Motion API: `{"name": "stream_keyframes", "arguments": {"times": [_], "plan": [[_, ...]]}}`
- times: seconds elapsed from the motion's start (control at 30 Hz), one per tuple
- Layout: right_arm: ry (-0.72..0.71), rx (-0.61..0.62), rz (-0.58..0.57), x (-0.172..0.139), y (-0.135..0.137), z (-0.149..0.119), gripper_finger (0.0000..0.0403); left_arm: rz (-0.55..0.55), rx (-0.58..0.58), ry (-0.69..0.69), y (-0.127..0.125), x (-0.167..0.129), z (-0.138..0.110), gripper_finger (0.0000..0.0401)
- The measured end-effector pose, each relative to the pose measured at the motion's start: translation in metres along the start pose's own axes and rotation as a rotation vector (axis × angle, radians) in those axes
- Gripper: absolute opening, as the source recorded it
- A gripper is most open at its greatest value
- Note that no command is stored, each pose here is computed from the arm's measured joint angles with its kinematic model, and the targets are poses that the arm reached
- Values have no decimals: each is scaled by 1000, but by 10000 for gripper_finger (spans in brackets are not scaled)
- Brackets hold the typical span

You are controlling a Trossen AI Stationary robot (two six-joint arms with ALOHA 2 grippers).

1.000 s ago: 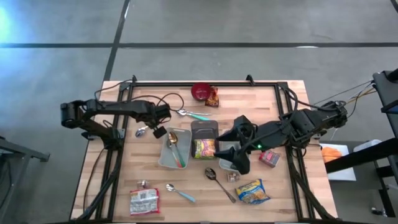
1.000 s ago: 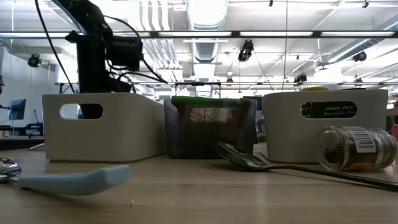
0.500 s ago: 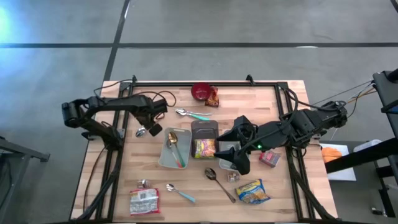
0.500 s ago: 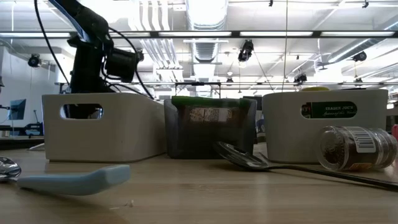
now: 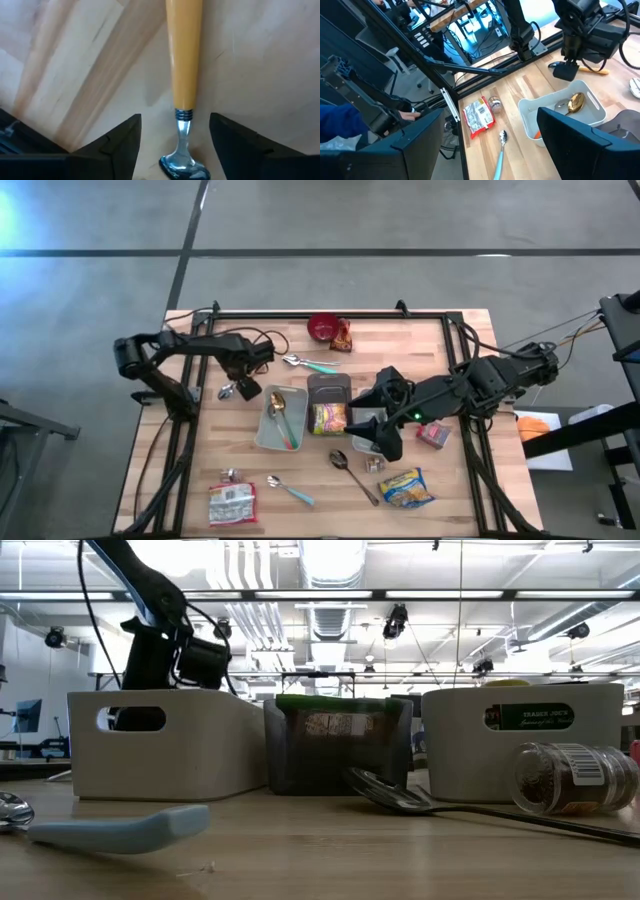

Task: Pick & Place Food Item
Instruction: Put the yellow spoon into the left gray bin

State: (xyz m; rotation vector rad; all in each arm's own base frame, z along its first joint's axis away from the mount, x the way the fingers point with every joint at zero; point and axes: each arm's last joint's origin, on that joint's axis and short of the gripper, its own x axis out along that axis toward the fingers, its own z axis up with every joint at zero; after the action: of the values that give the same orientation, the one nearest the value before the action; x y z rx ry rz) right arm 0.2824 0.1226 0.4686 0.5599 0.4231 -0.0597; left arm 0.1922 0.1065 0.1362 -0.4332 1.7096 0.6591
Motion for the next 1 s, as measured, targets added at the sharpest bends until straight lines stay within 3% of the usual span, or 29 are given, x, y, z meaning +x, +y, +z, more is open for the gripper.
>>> {"name": "stream_keyframes", "arguments": {"times": [0.17,0.37,0.43,0.73,1.0], "plan": [[0,1,0,0,0,0,312,-1,24,38,-2,7,3,182],[0,10,0,0,0,0,312,-22,41,37,-4,9,5,45],[0,11,0,0,0,0,312,-18,40,33,-4,9,5,17],[4,13,7,-1,1,-1,312,39,33,5,-1,3,5,2],[4,12,7,-1,1,-1,312,2,1,-129,8,-34,-3,2]]}}
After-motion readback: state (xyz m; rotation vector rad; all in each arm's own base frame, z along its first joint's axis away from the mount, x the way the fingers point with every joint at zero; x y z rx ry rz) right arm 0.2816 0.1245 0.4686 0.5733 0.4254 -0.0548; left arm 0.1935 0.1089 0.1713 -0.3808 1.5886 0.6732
